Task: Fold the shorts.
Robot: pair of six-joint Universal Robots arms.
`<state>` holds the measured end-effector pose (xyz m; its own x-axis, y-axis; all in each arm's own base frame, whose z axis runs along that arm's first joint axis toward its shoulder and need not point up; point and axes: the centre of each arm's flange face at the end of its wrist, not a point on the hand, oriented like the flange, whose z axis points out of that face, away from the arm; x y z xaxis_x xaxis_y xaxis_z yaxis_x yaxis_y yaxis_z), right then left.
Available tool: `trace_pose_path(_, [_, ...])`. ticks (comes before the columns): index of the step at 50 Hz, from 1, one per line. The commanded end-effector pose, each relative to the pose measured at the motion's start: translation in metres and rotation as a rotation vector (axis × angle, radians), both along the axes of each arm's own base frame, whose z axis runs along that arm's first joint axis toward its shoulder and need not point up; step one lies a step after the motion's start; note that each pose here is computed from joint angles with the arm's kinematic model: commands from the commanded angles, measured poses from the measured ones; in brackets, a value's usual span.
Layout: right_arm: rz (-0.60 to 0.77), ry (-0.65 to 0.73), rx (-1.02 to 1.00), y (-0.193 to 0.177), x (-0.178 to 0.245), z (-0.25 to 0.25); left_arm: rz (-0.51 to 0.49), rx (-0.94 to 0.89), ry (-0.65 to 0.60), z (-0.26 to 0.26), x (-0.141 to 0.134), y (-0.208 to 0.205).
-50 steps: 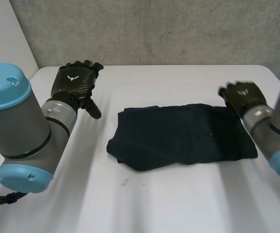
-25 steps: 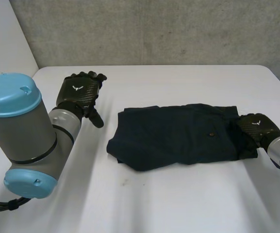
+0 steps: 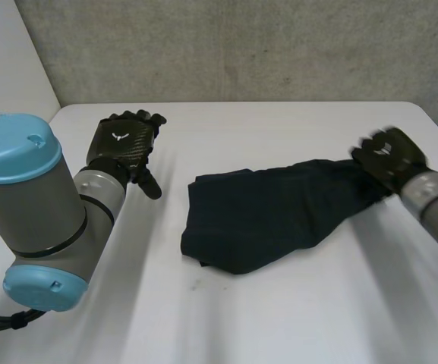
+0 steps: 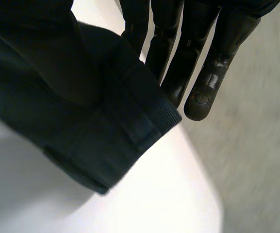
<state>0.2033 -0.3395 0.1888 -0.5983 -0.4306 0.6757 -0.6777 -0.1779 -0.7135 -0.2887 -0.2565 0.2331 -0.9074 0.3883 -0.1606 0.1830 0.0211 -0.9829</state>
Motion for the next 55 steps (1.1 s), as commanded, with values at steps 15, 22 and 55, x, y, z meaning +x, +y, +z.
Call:
trace_pose_path(15, [0.920, 0.372, -0.174, 0.177, 0.176, -0.040, 0.008, -0.019, 0.011, 0.007, 0.001, -0.003])
trace_pose_path(22, [0.717, -0.012, 0.015, 0.140, 0.163, 0.013, 0.008, -0.054, 0.030, 0.019, -0.002, -0.008])
trace_pose_path(55, [0.166, -0.350, 0.527, 0.045, 0.132, -0.022, -0.078, 0.172, -0.155, -0.071, -0.053, 0.018])
